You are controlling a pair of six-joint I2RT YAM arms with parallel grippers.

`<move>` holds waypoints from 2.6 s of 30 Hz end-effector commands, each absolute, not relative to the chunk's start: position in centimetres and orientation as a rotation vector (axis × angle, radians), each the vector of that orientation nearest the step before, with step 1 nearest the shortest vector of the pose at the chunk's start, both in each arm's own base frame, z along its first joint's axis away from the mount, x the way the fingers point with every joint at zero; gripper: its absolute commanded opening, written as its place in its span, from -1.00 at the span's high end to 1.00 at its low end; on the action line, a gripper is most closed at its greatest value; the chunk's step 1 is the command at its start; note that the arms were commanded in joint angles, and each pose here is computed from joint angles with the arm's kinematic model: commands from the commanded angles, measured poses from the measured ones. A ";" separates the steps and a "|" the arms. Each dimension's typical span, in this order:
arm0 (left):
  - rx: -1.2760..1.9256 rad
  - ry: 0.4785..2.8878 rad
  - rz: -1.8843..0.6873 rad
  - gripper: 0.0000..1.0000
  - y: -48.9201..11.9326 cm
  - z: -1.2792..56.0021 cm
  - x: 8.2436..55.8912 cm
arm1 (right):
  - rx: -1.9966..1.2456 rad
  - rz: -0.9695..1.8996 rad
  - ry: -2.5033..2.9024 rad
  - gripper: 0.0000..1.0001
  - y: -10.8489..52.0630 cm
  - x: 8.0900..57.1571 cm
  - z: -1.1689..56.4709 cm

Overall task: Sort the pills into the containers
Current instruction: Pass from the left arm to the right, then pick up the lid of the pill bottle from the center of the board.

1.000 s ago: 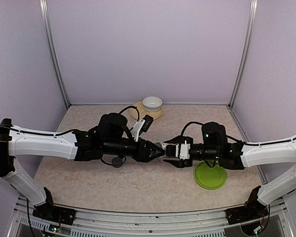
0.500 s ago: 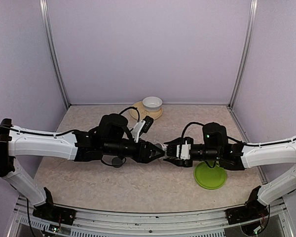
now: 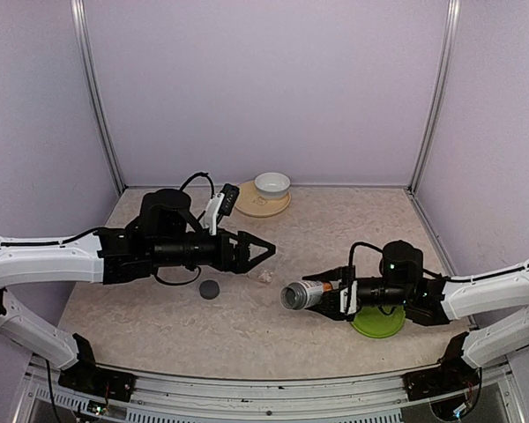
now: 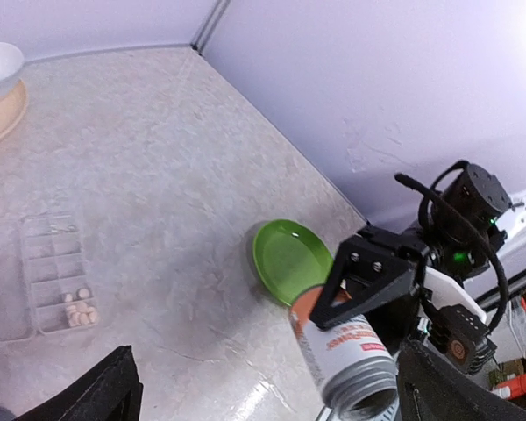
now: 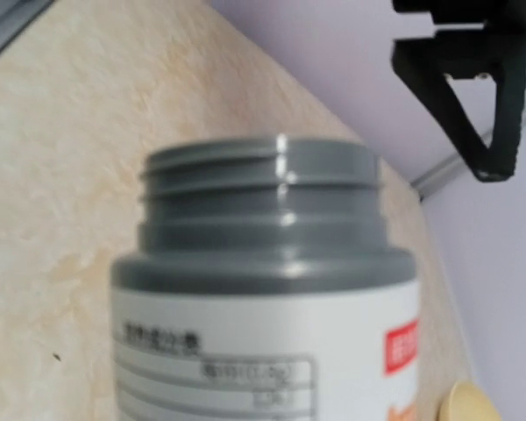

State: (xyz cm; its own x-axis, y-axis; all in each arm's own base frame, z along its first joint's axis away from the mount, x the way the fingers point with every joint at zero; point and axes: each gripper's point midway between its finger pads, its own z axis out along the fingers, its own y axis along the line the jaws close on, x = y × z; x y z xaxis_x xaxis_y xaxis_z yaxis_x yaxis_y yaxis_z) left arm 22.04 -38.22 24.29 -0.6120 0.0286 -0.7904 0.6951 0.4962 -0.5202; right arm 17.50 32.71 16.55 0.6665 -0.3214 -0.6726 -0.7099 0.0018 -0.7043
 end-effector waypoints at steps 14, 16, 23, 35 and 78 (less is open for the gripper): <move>0.199 2.299 -0.663 -0.98 -23.7 13.5 27.8 | -1.442 0.399 0.410 0.26 28.8 10.6 25.7; 0.171 2.323 -0.633 -0.98 -22.6 12.7 28.2 | -1.448 0.382 0.411 0.22 28.1 10.1 25.0; 0.158 2.427 -0.560 -0.98 -21.5 9.6 28.2 | -1.408 0.286 0.514 0.17 27.0 11.7 24.5; 0.181 2.510 -0.566 -0.98 -23.4 7.1 29.7 | -1.336 0.267 0.572 0.19 25.9 12.8 25.6; 0.341 2.645 -0.261 0.07 -24.5 2.7 28.6 | -1.417 0.422 0.560 0.24 26.6 12.2 22.4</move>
State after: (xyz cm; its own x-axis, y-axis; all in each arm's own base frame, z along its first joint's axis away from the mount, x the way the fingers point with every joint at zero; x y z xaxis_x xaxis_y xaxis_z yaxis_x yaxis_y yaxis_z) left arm 28.79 -24.31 2.36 -0.8698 0.1810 -0.4590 0.2667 0.9552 -0.1287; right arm 12.37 26.83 21.93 0.7937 -0.0825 -0.6027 -0.5945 0.1044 -0.7973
